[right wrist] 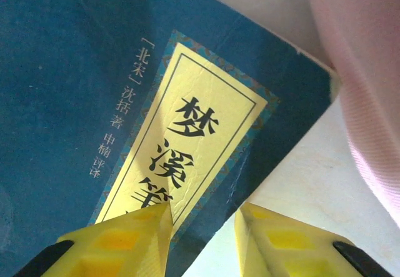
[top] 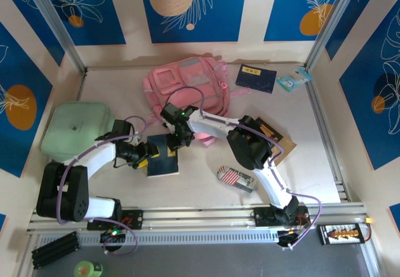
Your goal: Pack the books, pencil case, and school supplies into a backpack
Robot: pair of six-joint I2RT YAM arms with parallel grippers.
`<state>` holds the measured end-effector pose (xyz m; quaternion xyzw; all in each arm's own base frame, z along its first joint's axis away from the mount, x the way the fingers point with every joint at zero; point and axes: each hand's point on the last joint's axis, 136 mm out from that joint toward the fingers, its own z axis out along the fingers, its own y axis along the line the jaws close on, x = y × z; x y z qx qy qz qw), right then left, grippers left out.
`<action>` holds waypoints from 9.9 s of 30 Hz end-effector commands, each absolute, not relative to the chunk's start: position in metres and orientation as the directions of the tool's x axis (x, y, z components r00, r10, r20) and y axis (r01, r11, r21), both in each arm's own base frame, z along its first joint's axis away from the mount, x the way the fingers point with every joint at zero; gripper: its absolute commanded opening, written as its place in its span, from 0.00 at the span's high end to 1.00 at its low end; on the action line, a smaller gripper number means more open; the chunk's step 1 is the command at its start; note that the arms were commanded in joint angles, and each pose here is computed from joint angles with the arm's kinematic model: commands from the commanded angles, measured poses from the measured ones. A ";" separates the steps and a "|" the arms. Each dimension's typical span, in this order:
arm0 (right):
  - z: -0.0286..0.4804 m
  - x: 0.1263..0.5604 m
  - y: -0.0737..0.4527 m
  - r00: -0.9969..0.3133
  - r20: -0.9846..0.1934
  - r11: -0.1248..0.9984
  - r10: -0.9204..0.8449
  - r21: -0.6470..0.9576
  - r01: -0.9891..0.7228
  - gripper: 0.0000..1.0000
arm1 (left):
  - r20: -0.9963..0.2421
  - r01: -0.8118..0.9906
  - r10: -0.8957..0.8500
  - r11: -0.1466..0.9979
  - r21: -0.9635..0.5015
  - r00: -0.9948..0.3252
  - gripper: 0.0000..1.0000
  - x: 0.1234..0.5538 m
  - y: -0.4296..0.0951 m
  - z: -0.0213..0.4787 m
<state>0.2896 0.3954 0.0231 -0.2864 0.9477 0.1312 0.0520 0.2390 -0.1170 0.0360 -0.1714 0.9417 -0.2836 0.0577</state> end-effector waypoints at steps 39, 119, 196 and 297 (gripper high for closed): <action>-0.012 0.278 0.380 -0.856 -0.042 0.822 -0.516 0.259 -0.508 0.80 | 0.028 -0.301 -0.383 0.674 -0.675 -0.923 0.45 0.251 -0.139 0.034; 0.251 0.378 0.289 -0.886 -0.249 0.236 0.391 0.958 -0.165 0.08 | -0.338 0.227 -0.729 0.250 -0.941 -0.595 1.00 0.424 -0.179 0.334; 0.232 0.377 0.129 -0.635 -0.435 0.617 0.639 0.782 0.085 0.97 | -0.422 0.782 0.747 0.610 0.129 -0.513 0.61 0.461 -0.292 0.082; 0.027 0.388 0.127 -0.734 -0.090 0.680 0.673 0.467 0.565 0.21 | -0.627 0.331 -0.034 0.827 -0.455 -0.778 0.06 0.383 -0.236 0.194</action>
